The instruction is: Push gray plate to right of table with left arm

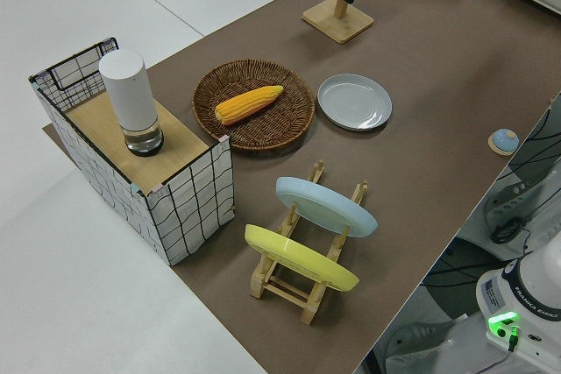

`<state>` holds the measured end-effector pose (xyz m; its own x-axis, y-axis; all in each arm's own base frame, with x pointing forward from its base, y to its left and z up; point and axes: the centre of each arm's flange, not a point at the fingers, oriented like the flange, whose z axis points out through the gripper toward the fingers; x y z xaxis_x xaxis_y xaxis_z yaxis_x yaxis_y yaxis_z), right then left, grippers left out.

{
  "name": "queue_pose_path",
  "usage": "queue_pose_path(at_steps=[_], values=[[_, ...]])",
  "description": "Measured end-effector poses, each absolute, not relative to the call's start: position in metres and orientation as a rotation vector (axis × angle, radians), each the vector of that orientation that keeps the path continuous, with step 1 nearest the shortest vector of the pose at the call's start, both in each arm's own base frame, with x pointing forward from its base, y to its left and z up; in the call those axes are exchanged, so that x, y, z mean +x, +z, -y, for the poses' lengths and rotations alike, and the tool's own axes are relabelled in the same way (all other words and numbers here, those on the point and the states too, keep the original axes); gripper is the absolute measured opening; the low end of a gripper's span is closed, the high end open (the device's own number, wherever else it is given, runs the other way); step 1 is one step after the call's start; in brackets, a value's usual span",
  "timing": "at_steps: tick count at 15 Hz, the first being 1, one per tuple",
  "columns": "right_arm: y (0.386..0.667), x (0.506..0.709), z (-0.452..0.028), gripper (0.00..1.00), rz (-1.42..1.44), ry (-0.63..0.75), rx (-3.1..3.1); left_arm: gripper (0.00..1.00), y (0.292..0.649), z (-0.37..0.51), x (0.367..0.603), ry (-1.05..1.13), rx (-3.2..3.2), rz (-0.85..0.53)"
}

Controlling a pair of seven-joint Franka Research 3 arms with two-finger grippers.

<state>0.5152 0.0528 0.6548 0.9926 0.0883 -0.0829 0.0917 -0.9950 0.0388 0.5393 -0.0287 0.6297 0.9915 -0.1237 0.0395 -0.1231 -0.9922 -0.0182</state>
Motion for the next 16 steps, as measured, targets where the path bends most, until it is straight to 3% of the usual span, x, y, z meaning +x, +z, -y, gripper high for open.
queue_pose_path(at_steps=[9,16], values=[[0.655,0.515,-0.053,1.0,-0.14,-0.126,3.093,0.99,0.62,0.027,0.54,-0.033,-3.12,-0.188],[0.655,0.515,-0.053,1.0,-0.14,-0.126,3.093,0.99,0.536,0.024,0.55,0.065,-3.125,-0.073]])
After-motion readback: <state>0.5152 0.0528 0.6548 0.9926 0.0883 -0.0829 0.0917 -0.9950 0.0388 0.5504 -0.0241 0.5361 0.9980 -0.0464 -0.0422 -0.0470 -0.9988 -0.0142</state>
